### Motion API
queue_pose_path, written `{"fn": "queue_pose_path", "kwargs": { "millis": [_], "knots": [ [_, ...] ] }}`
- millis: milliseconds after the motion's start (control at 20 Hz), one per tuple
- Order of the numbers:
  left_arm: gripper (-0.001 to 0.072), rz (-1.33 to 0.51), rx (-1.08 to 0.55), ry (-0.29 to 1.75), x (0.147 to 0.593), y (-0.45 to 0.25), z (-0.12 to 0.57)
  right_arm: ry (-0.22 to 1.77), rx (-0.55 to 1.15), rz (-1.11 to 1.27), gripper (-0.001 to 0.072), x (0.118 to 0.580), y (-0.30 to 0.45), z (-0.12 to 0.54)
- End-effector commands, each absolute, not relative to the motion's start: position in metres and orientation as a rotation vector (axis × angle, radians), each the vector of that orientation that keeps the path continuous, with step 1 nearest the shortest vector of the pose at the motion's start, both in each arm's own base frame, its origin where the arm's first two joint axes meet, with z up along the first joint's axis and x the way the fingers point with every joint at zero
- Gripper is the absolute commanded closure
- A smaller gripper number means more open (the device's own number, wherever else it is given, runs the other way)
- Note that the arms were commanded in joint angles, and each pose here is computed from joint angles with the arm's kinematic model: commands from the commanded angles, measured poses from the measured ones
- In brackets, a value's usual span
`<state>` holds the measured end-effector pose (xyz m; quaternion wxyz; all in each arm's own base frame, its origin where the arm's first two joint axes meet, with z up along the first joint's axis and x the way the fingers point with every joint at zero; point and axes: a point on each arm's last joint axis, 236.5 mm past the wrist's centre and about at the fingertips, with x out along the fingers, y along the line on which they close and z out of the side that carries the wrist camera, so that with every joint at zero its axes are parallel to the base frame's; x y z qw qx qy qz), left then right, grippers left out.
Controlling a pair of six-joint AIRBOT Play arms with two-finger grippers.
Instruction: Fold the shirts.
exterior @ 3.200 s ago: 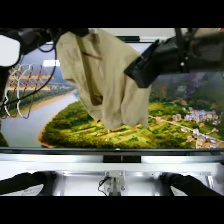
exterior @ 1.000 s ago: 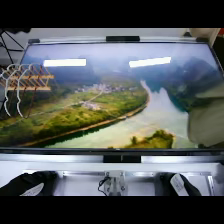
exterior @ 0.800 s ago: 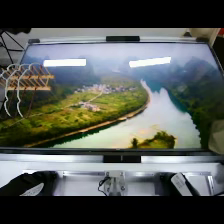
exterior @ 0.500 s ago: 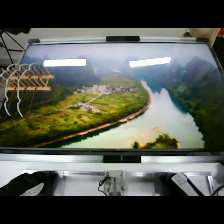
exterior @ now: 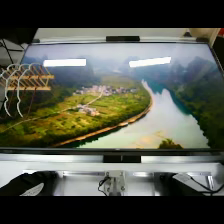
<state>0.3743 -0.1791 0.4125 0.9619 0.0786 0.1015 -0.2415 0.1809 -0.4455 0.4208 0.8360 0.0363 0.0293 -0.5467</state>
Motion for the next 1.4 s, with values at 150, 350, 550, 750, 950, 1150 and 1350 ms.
{"fn": "queue_pose_path", "kwargs": {
  "millis": [150, 350, 550, 750, 950, 1150, 1350],
  "knots": [
    [0.0097, -0.475, 0.083, 0.294, 0.371, -0.177, 0.397, -0.072, 0.166, -1.230, 0.0654, 0.134, -0.495, 0.414],
    [0.0098, -0.472, 0.067, 0.298, 0.371, -0.177, 0.397, -0.072, 0.208, -1.320, 0.0655, 0.086, -0.510, 0.404],
    [0.0098, -0.472, 0.068, 0.297, 0.371, -0.177, 0.397, -0.085, 0.255, -1.407, 0.0654, 0.031, -0.505, 0.404],
    [0.0098, -0.473, 0.068, 0.298, 0.371, -0.177, 0.397, -0.074, 0.321, -1.506, 0.0654, -0.022, -0.491, 0.398],
    [0.0098, -0.473, 0.071, 0.297, 0.371, -0.177, 0.397, -0.106, 0.369, -1.551, 0.0647, -0.048, -0.481, 0.399],
    [0.0098, -0.473, 0.071, 0.298, 0.371, -0.177, 0.397, -0.113, 0.312, -1.431, 0.0239, -0.022, -0.480, 0.411],
    [0.0098, -0.473, 0.071, 0.298, 0.371, -0.177, 0.397, -0.039, 0.319, -1.400, 0.0055, -0.013, -0.472, 0.402]
  ]
}}
